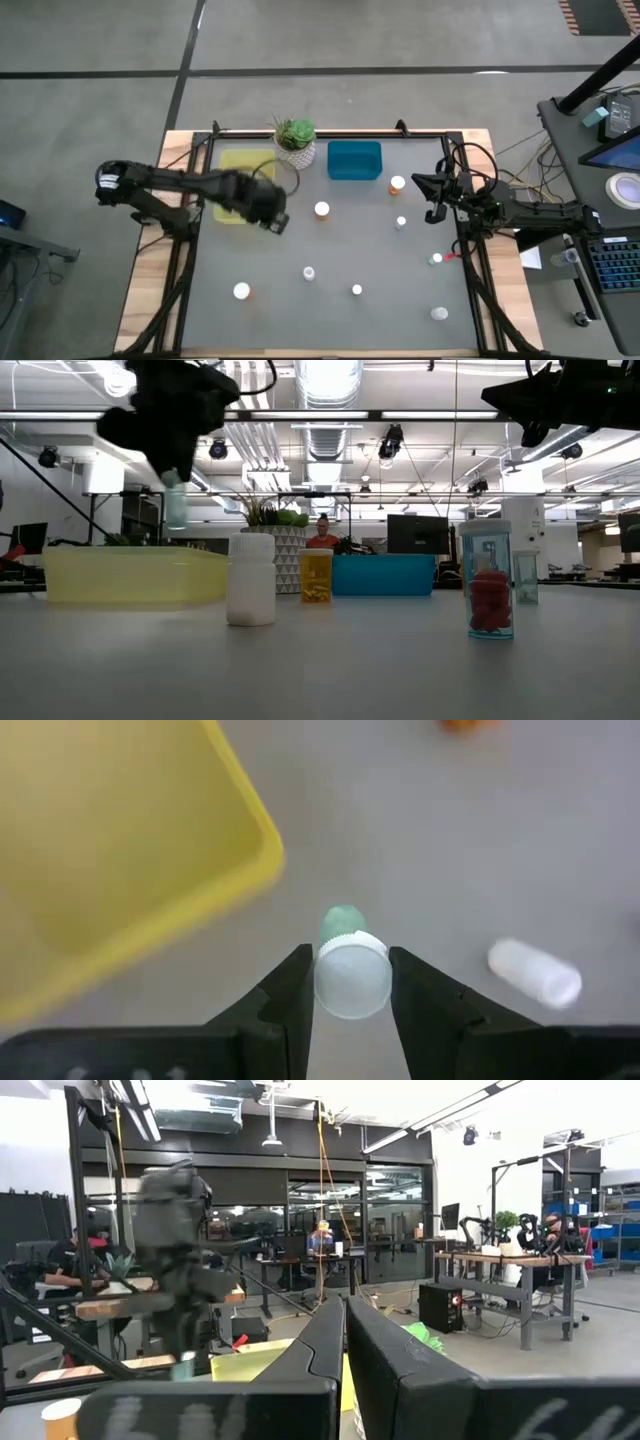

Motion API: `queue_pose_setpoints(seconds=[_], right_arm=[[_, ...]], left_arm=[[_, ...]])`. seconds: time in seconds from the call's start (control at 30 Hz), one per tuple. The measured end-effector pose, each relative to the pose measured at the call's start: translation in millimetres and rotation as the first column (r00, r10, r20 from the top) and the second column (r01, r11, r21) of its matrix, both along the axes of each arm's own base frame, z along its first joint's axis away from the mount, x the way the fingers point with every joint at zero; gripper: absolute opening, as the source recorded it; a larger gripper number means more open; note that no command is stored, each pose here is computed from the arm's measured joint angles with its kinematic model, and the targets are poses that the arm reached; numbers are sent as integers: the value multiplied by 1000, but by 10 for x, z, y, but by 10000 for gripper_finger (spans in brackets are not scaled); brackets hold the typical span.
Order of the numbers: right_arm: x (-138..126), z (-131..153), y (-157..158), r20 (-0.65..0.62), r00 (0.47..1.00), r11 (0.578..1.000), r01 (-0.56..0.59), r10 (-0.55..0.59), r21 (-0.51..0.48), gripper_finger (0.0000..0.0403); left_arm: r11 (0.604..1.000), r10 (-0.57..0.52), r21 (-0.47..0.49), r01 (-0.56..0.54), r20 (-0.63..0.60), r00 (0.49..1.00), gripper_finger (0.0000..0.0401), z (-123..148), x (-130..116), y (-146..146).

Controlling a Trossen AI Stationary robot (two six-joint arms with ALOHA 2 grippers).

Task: Pick and place medicine bottles into bin by pill shape (circle, oval)
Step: Put the blue tablet bottle into the yellow bin

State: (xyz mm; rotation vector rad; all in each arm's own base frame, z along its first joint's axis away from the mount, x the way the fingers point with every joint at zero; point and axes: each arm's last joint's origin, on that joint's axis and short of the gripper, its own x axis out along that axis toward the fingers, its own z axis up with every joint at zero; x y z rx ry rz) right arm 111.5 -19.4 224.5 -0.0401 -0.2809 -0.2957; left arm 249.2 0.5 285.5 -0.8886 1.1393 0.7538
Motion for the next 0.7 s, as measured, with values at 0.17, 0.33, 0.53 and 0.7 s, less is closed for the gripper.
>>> queue_pose_setpoints(seconds=[0.17, 0.33, 0.53, 0.7], right_arm=[[2, -4, 0, -5, 1000, 1000, 0, 0, 1, 9], [9, -20, -1, -20, 1000, 1000, -2, 2, 7, 9], [11, -26, -1, -26, 1000, 1000, -2, 2, 10, 9], [11, -26, -1, -26, 1000, 1000, -2, 2, 10, 9]], left_arm=[[997, -43, 59, 46, -52, 998, 94, 47, -89, 508], [994, -39, 95, 48, -89, 995, 93, 40, -255, 989], [993, 26, 119, -12, -119, 993, 93, 25, -541, 1471], [990, 81, 123, -63, -143, 986, 93, -46, -776, 1737]])
